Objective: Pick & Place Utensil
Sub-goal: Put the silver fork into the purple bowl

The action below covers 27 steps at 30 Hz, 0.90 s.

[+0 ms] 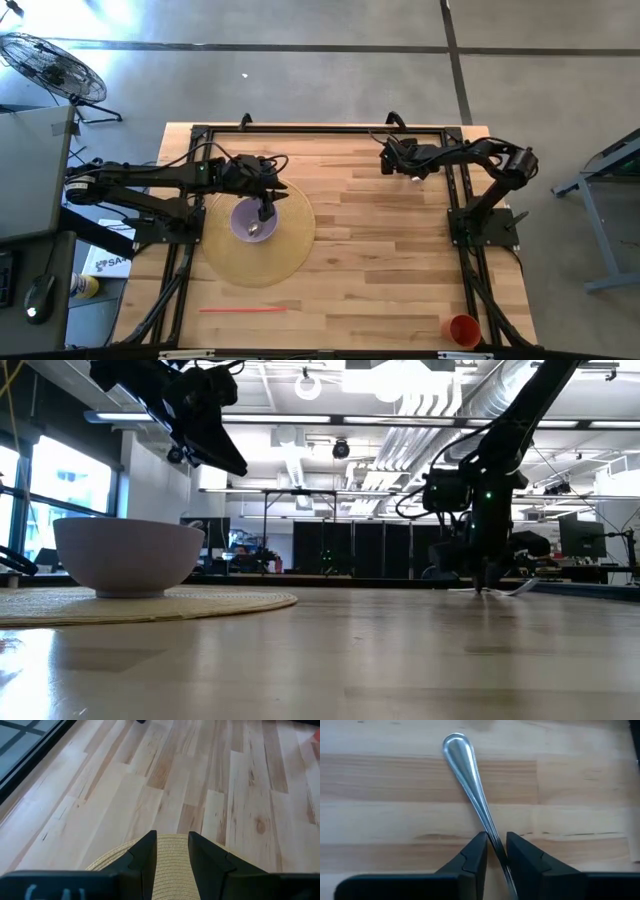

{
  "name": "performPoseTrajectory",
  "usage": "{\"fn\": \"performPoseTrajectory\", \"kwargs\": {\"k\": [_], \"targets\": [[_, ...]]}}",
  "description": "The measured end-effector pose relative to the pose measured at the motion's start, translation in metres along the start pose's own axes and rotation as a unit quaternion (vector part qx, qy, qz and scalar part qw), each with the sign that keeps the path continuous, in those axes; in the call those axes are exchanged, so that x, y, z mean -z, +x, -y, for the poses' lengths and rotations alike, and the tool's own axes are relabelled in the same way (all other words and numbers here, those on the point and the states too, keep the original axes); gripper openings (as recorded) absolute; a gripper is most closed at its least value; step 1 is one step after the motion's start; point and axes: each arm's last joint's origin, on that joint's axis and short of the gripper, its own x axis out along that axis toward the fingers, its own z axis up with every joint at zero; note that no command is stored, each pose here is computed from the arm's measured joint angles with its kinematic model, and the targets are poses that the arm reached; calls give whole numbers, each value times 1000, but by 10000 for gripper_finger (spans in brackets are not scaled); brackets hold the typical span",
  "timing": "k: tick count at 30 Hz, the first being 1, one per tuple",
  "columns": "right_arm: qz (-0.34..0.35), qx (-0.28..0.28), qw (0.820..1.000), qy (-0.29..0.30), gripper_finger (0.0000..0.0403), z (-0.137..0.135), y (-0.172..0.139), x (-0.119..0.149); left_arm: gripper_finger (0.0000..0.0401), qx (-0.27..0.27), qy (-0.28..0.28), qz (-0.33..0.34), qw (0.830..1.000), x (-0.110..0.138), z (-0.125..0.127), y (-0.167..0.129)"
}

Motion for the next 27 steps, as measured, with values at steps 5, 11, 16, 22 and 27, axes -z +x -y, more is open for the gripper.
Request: {"fn": "performPoseTrajectory", "kwargs": {"k": [5,11,16,22,27], "targets": [[1,-5,1000,-8,57,-3,-2,3,108,1,-4,7,1000,-1,0,0],[-1,-14,1000,-20,39,-7,-6,8,108,2,-11,36,999,-7,1,0],[1,-21,999,-33,25,-11,-9,14,108,-31,-30,40,998,-7,-2,-1],[9,-30,999,-42,28,-18,-16,23,108,-35,-51,41,997,-6,-4,0],[33,-40,995,-85,21,-27,-26,38,108,-25,-98,35,994,5,-26,6]]}}
